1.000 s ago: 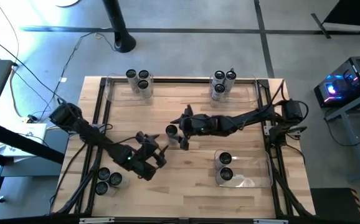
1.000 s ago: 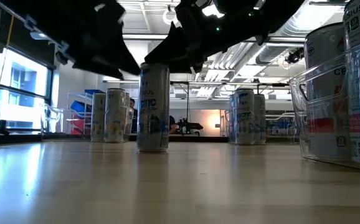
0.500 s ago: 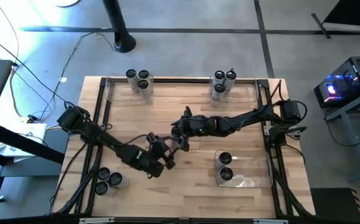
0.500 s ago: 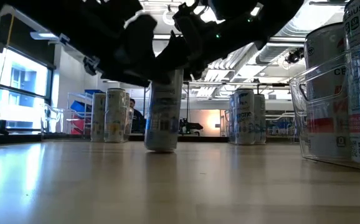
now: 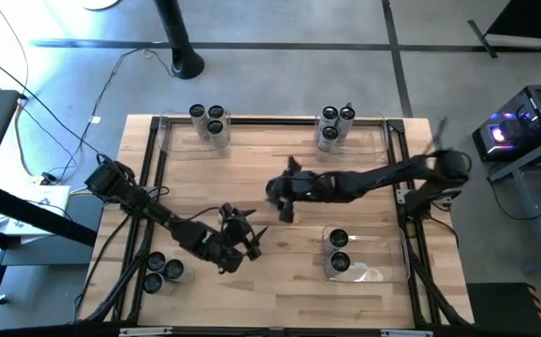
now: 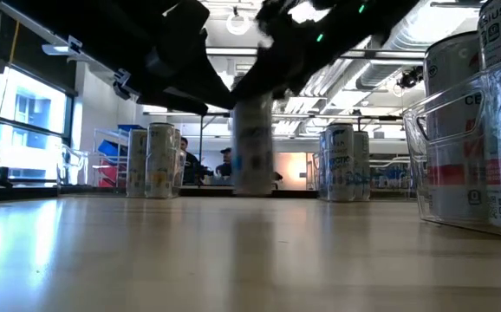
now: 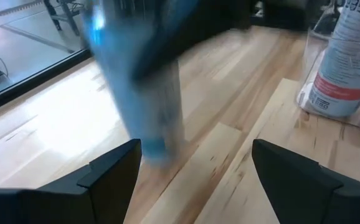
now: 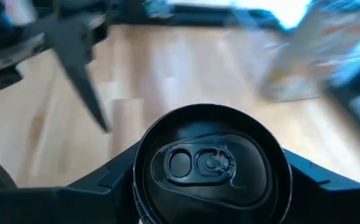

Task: Sort soda cans
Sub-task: Put the white-blue soda can into the top right transparent bin

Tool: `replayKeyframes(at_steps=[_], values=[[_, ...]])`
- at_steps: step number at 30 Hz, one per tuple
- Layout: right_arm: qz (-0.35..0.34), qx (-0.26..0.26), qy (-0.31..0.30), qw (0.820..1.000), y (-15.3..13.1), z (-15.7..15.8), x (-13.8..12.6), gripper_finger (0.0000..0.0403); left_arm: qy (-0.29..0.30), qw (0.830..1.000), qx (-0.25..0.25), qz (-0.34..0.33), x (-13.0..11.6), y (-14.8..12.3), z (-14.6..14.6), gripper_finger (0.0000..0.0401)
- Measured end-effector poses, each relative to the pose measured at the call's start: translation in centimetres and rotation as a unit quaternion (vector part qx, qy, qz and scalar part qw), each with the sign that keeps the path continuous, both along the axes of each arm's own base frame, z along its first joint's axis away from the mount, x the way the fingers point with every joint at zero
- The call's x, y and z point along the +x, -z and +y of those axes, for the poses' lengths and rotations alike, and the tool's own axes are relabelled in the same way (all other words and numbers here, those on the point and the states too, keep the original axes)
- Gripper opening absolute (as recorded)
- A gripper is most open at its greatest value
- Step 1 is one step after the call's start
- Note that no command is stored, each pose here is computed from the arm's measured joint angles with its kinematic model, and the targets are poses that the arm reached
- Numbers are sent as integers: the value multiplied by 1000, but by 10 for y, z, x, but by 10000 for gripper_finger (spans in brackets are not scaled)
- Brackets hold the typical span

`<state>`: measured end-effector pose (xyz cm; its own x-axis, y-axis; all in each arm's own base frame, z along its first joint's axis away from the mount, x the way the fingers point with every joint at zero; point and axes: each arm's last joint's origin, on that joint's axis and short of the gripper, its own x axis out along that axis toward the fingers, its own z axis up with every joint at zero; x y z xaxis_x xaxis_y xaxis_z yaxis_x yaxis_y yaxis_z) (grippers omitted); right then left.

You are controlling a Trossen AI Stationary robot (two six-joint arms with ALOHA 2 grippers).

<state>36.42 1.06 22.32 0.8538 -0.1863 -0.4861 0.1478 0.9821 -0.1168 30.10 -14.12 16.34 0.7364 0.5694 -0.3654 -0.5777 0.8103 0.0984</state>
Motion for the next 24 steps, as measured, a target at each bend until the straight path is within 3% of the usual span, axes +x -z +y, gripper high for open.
replayKeyframes(at_steps=[5, 8, 12, 17, 20, 24], values=[[5, -68, 52, 996, -55, 1, -50, 242, 3, 1000, 1, 5, -2, 1, -2, 300], [-5, -82, 91, 993, -84, -7, -95, 242, 2, 1000, 1, 7, -3, 2, -3, 300], [-27, -91, 187, 978, -107, -28, -161, 242, 2, 1000, 1, 6, -3, 1, -3, 300], [-57, -82, 306, 947, -106, -56, -218, 242, -5, 1000, 3, 8, -1, 1, 2, 300], [-69, -70, 328, 939, -94, -72, -228, 242, -12, 1000, 6, 10, 2, 1, 8, 300], [-62, -50, 321, 944, -64, -98, -225, 242, -15, 1000, 0, 13, 5, 2, 14, 300]])
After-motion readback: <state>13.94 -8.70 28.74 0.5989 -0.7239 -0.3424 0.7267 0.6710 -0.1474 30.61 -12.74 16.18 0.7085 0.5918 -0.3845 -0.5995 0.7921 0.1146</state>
